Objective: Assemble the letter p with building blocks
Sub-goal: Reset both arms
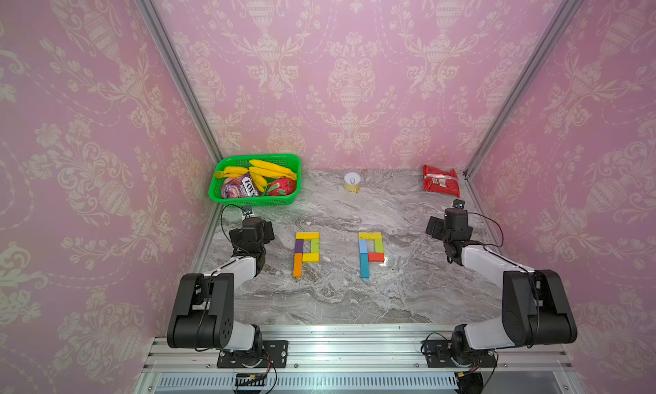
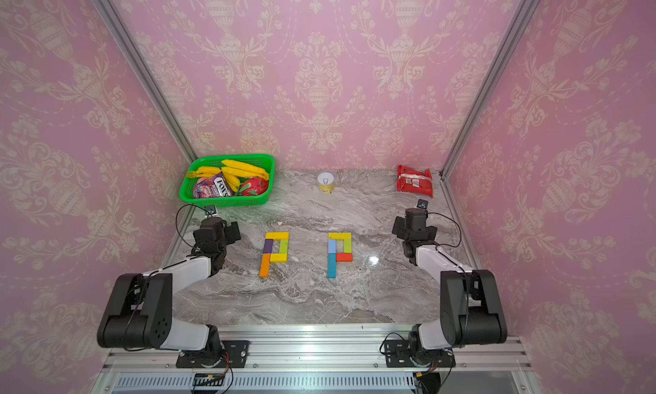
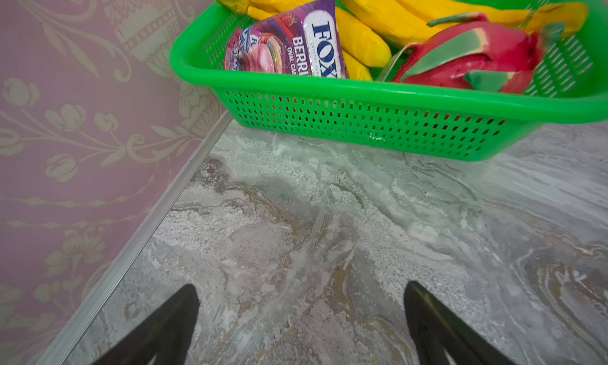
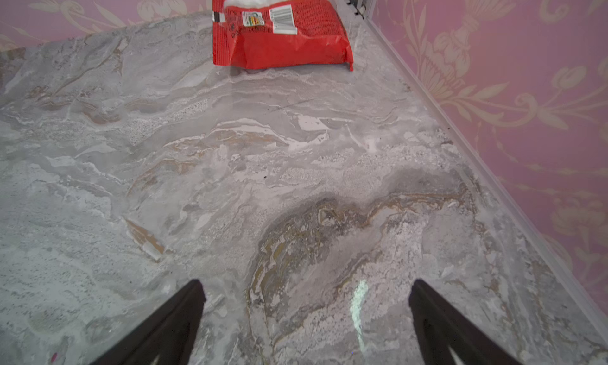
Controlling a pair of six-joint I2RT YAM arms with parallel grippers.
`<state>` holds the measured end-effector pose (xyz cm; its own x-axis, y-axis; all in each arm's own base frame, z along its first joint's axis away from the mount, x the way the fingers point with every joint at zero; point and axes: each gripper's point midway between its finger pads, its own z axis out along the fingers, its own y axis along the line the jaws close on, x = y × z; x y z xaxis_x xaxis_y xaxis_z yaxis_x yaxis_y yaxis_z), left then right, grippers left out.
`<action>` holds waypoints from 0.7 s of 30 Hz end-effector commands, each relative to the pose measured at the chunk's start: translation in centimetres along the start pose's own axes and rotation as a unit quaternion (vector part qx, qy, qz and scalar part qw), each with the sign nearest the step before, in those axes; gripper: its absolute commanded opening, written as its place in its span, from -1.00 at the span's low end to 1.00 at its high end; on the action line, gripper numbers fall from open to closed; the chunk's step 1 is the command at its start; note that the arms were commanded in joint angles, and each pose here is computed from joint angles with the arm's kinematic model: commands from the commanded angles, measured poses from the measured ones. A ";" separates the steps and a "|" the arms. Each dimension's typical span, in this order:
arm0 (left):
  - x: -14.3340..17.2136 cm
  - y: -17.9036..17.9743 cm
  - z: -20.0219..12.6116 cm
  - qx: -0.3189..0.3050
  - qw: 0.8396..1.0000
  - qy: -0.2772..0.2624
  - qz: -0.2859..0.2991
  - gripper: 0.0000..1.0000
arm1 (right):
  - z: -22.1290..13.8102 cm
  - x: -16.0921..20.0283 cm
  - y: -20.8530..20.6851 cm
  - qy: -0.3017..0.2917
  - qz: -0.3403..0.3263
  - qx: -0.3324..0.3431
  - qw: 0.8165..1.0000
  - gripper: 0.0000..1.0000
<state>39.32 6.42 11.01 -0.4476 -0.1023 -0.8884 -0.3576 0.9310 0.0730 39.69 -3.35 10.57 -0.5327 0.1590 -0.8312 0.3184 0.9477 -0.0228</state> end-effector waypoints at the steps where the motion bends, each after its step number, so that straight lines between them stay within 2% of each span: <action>1: -1.8 -2.7 0.1 0.068 0.997 -0.007 0.025 0.98 | 0.1 0.9 -0.6 -0.032 -0.013 0.008 0.999 1.00; 3: -0.9 -2.5 -0.1 0.068 0.997 0.005 0.034 0.98 | -0.8 0.7 -0.5 -0.053 -0.013 0.003 0.998 1.00; 4: -0.4 -2.2 -0.2 0.063 0.997 0.008 0.032 0.99 | -1.5 0.4 -0.6 -0.086 -0.004 -0.003 0.996 0.99; 6: 1.2 -2.1 -0.3 0.066 0.996 0.029 0.043 0.98 | -2.4 0.1 -1.1 -0.115 0.003 -0.003 0.993 1.00; 10: 2.8 -0.5 0.3 0.025 0.999 -0.028 -0.007 0.98 | -2.8 0.5 0.8 -0.155 -0.034 -0.063 0.985 1.00; 11: 2.9 -1.4 0.5 0.048 0.998 -0.044 0.004 0.98 | -2.9 0.7 1.4 -0.176 -0.035 -0.080 0.981 1.00; 13: 3.7 -2.3 0.4 0.067 0.997 -0.036 0.018 0.98 | -1.8 1.5 2.8 -0.151 -0.062 -0.099 0.982 1.00; 14: 3.7 -2.7 0.2 0.079 0.995 -0.047 0.023 0.98 | -1.5 1.5 2.7 -0.151 -0.057 -0.102 0.982 1.00; 16: 4.0 -3.7 0.1 0.105 0.993 -0.035 0.039 0.98 | -1.3 1.6 2.5 -0.141 -0.051 -0.105 0.983 1.00; 21: 3.9 -3.8 0.3 0.107 0.993 -0.032 0.038 0.98 | -1.3 1.5 2.5 -0.141 -0.051 -0.104 0.983 1.00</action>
<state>38.02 3.25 5.48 -0.4605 -0.0390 -0.8868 -0.1815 0.9821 0.0511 37.84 -0.68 8.44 -0.3607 0.0213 -0.9324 0.1155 0.9931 -0.0220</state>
